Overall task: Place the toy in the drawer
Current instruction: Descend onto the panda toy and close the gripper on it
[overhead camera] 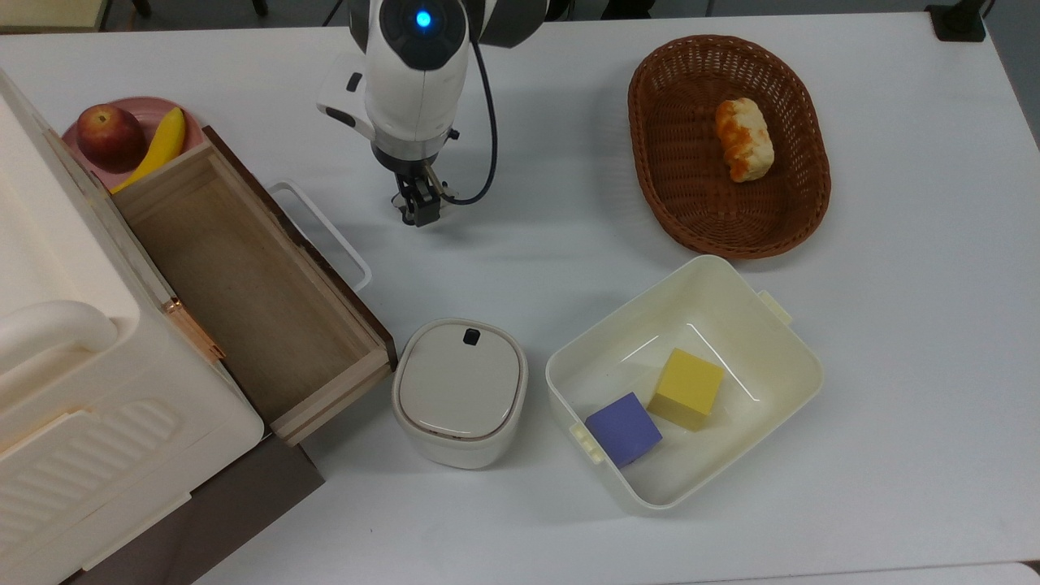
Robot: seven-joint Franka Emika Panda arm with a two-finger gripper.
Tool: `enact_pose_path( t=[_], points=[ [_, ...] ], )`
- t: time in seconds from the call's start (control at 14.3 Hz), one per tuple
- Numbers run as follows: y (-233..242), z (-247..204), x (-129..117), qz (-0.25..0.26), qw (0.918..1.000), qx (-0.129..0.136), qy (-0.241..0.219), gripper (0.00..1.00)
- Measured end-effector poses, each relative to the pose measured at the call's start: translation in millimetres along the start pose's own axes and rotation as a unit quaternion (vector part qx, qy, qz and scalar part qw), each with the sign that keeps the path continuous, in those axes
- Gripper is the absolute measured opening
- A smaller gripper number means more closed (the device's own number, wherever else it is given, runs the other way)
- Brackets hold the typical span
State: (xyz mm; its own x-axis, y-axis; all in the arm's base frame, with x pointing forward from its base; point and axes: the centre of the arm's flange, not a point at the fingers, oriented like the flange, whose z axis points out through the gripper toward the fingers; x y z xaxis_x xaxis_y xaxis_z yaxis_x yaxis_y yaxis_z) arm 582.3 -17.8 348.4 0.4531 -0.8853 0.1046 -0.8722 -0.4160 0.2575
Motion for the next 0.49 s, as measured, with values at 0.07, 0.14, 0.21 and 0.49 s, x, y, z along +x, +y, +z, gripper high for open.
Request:
enact_pose_path(
  t=[0.07,0.14,0.21,0.49],
  points=[
    [3.9,10.7,-1.5,0.009,0.9999,-0.009,-0.004,1.00],
    [7.1,20.3,-3.1,0.015,0.9997,-0.016,-0.007,1.00],
    [9.2,28.6,-4.8,0.017,0.9997,-0.017,-0.009,1.00],
    [13.9,44.7,-9.1,0.019,0.9995,-0.021,-0.013,1.00]
  ],
)
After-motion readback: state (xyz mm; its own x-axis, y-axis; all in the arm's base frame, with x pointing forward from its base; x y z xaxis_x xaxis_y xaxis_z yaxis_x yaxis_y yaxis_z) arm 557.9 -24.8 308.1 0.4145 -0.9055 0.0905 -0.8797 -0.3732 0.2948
